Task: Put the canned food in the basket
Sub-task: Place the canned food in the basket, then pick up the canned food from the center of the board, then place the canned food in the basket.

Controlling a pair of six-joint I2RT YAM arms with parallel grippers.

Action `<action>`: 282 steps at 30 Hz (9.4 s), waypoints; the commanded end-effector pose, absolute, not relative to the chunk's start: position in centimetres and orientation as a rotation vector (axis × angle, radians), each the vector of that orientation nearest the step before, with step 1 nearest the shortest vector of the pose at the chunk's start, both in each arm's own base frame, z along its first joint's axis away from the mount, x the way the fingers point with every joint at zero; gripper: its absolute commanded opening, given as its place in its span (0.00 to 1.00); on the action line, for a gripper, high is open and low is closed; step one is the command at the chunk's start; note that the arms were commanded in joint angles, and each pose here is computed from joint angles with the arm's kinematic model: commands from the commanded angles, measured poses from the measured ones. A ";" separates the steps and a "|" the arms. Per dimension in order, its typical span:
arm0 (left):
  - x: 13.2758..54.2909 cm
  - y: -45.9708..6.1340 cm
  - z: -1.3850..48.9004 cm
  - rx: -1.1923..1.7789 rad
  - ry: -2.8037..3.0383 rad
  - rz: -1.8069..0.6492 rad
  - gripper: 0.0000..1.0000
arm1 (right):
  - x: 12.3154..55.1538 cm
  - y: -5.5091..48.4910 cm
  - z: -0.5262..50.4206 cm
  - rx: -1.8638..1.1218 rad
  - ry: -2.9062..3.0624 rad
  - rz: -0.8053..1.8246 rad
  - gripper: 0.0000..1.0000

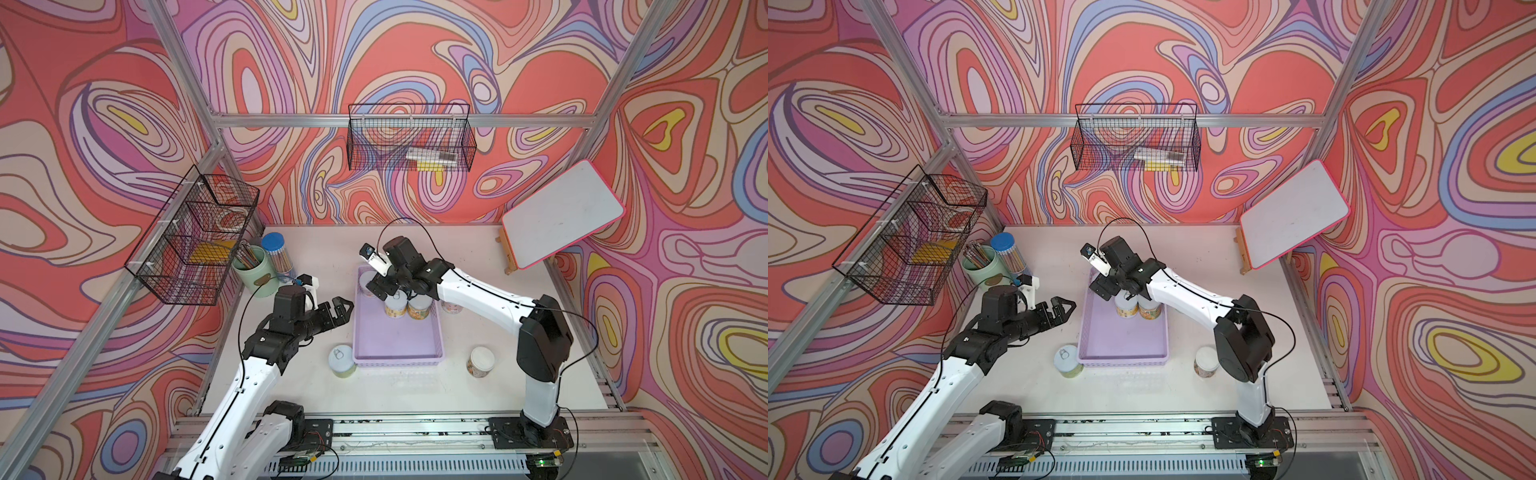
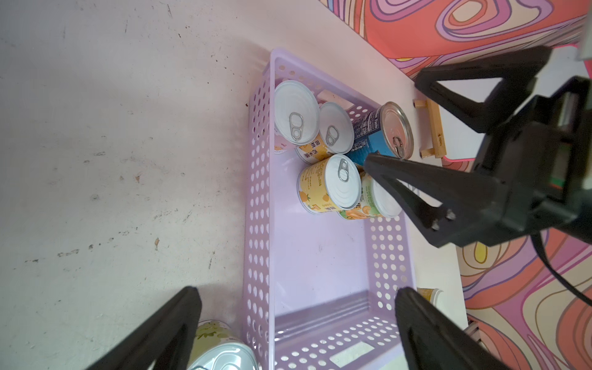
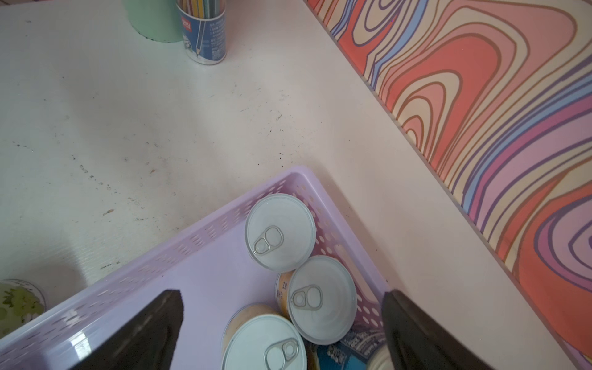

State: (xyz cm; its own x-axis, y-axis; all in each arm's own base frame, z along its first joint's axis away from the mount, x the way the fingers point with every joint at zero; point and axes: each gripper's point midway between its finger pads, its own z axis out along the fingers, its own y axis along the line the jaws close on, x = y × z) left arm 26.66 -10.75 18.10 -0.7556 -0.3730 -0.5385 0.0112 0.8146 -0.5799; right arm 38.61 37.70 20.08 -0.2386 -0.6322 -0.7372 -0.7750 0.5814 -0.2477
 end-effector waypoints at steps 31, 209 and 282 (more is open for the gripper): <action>24.2 -24.2 13.8 0.466 2.545 -0.537 0.74 | 35.5 16.6 17.8 -0.141 2.367 0.208 0.98; 28.4 -9.2 21.8 -0.364 2.198 -0.772 0.99 | 31.5 38.7 18.3 -1.586 2.010 0.638 0.00; 27.6 -7.0 21.0 -0.502 2.155 -0.870 0.99 | 37.6 41.8 8.1 -1.576 2.035 0.156 0.61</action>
